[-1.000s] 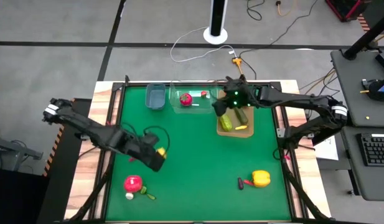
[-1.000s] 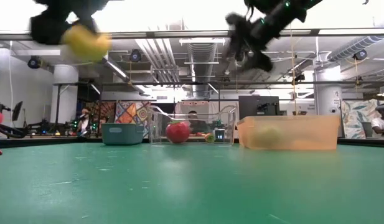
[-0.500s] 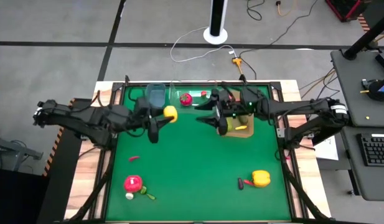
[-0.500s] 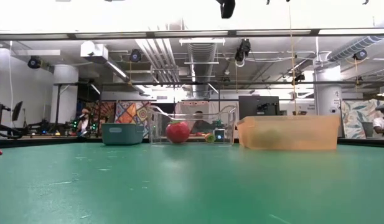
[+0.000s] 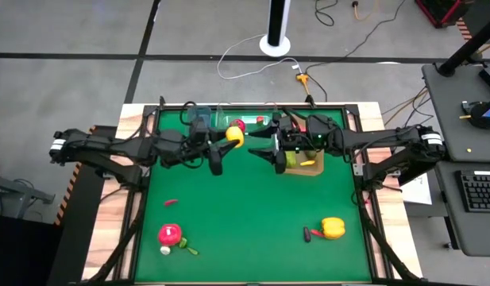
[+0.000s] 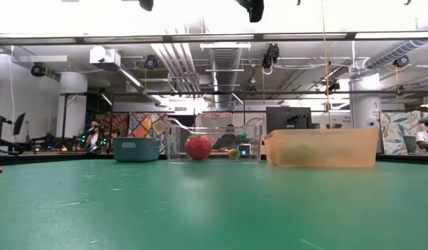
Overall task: Sort produce into baskets
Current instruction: Put the lemon into the transparent bin, then put the red chili pepper into the blue bin
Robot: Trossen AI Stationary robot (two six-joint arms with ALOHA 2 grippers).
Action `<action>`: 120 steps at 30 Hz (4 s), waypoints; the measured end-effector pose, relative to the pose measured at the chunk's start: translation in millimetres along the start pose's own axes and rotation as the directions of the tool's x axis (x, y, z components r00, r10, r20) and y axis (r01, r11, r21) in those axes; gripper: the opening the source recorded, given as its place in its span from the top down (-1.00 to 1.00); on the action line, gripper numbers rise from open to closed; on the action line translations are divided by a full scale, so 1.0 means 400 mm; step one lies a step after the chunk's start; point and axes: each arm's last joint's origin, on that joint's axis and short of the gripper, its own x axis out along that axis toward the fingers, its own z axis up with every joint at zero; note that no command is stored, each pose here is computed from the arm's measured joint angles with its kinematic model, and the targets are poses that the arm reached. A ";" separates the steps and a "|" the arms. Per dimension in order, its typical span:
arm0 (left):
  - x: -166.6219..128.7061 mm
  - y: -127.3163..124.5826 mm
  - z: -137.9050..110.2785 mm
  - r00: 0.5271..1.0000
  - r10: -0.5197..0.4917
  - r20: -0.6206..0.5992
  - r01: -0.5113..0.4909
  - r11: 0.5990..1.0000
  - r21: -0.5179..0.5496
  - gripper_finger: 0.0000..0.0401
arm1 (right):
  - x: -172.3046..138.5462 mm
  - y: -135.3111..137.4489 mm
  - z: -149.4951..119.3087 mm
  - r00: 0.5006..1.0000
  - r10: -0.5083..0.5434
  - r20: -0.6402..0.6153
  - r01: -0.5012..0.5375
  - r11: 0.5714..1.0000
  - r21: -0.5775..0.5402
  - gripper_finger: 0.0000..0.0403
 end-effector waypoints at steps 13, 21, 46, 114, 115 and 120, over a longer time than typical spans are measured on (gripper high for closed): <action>0.081 -0.027 -0.036 0.993 -0.095 0.072 0.099 0.993 -0.056 0.17 | 0.000 -0.004 -0.013 0.999 -0.016 -0.049 0.016 1.000 -0.008 -0.45; 0.088 -0.028 -0.044 0.994 -0.092 0.062 0.097 0.993 -0.072 0.17 | 0.000 -0.004 -0.013 0.999 -0.017 -0.050 0.017 1.000 0.001 -0.34; 0.058 -0.009 -0.038 0.999 -0.032 -0.013 0.031 0.998 -0.063 -0.04 | -0.007 -0.046 -0.016 0.989 -0.119 -0.086 0.124 0.991 0.055 0.38; -0.218 0.182 -0.442 -0.148 0.203 -0.968 -0.283 0.929 0.238 -0.01 | 0.065 -0.395 -0.091 0.363 -0.450 -0.816 0.743 0.669 -0.038 -0.51; -0.218 0.181 -0.448 -0.142 0.200 -0.969 -0.281 0.931 0.233 -0.01 | 0.065 -0.394 -0.091 0.364 -0.450 -0.816 0.742 0.669 -0.038 -0.52; -0.219 0.180 -0.484 -0.123 0.187 -0.975 -0.283 0.935 0.215 -0.02 | 0.065 -0.394 -0.091 0.363 -0.450 -0.816 0.742 0.669 -0.038 -0.53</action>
